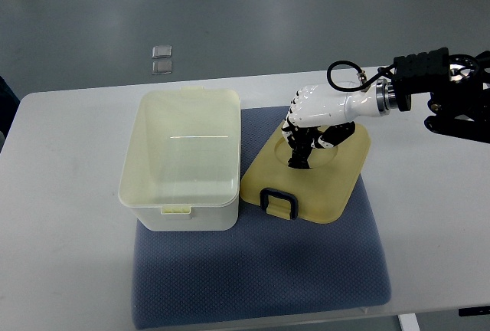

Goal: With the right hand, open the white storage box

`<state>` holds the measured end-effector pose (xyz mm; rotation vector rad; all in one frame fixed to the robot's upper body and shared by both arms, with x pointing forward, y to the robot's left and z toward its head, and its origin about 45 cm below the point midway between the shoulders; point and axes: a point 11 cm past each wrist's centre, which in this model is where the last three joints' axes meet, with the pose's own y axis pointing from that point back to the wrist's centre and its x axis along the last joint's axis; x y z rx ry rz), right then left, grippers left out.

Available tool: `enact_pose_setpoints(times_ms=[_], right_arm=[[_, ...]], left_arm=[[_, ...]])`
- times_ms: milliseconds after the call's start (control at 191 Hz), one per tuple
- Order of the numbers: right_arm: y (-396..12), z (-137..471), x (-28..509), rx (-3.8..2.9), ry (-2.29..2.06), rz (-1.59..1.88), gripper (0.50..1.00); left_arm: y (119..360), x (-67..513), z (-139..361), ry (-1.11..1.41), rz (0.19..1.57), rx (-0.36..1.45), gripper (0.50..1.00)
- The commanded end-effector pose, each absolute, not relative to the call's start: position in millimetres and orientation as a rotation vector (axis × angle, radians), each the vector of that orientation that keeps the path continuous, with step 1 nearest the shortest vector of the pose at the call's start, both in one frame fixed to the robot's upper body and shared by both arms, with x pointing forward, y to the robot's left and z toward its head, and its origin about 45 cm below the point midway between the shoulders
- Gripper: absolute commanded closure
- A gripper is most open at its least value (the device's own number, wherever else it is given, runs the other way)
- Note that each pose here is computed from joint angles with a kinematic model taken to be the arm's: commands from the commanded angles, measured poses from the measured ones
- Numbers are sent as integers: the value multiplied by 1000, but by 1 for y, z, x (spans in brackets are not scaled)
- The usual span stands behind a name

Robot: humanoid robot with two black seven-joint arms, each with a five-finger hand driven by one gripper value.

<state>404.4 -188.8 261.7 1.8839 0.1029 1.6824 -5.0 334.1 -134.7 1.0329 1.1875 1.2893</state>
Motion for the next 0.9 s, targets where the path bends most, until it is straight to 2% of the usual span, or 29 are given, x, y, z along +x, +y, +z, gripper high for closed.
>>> enact_pose_setpoints(times_ms=[0, 146, 361, 444, 512, 606, 894], right_arm=[[-189, 260, 404, 1887, 105, 1675, 736], [-191, 261, 405, 1884, 103, 1667, 603], [-196, 273, 418, 1853, 47, 1681, 605], [-197, 292, 436, 1873, -116, 1674, 634], [-202, 310, 452, 1896, -264, 1650, 632], [-215, 317, 467, 1981, -431, 1505, 634], [-216, 374, 487, 2462, -980, 1067, 644]], left_arm=[[334, -5, -135, 1188, 1288, 1032, 500], [334, -5, -135, 1187, 1289, 1033, 500], [334, -5, -135, 1188, 1288, 1032, 500], [334, -5, -135, 1187, 1289, 1033, 500], [334, -5, -135, 1187, 1289, 1033, 500], [334, -5, -135, 1188, 1288, 1032, 500], [334, -5, -135, 1187, 1289, 1033, 500]])
